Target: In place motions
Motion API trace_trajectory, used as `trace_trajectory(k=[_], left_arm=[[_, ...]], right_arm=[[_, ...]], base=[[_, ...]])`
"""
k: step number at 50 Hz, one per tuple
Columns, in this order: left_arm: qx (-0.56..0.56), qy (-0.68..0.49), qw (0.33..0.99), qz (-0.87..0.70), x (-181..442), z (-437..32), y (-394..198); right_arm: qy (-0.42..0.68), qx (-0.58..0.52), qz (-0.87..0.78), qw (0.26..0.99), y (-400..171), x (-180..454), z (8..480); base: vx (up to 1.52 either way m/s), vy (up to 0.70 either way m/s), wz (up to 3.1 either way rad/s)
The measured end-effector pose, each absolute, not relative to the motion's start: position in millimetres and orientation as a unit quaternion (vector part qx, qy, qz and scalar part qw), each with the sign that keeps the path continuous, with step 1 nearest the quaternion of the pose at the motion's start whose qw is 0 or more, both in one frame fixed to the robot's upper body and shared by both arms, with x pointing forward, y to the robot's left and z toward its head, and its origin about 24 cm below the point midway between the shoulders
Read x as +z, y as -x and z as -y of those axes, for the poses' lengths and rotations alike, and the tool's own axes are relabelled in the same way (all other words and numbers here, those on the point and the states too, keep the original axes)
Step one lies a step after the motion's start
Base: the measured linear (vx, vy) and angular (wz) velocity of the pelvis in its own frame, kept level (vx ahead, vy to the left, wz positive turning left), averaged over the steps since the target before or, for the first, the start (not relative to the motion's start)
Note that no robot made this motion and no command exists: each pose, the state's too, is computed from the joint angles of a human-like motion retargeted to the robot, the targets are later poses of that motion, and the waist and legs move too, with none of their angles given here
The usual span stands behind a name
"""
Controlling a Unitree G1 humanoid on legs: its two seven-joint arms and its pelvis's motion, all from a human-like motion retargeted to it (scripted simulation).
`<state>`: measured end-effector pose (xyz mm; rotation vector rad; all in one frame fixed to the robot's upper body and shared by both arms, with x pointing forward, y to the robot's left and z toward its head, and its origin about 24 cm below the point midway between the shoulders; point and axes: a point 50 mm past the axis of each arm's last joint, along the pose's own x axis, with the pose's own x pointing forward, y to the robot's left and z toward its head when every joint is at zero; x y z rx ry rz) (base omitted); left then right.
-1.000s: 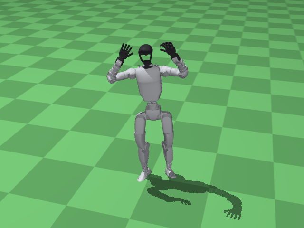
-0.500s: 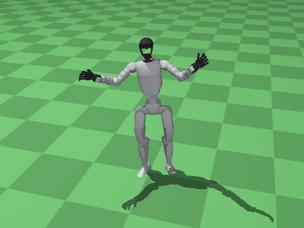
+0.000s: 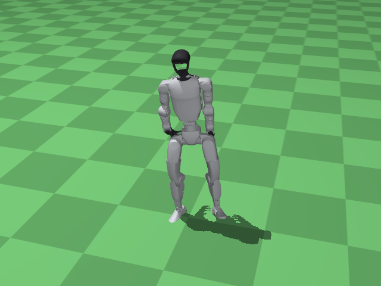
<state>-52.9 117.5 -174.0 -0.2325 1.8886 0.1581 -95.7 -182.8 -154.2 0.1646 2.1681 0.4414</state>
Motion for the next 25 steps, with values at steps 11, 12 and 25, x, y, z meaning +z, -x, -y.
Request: trace_trajectory(k=[11, 12, 25], left_arm=[[0.049, -0.008, 0.623, -0.781, -174.9, -194.8, 50.5], [0.049, -0.03, 0.63, -0.775, -174.2, -207.0, 45.3], [0.066, -0.031, 0.709, -0.702, -174.2, -229.4, -4.1]], right_arm=[[-0.356, -0.155, -0.703, 0.596, 38.7, -158.5, 225.0], [-0.358, -0.165, -0.683, 0.615, 25.8, -155.3, 241.7], [0.06, -0.437, -0.096, 0.892, -156.3, 275.1, 523.8]], base=[[0.0, 0.01, 0.2], [0.0, 0.0, 0.0], [-0.03, -0.05, 0.16]])
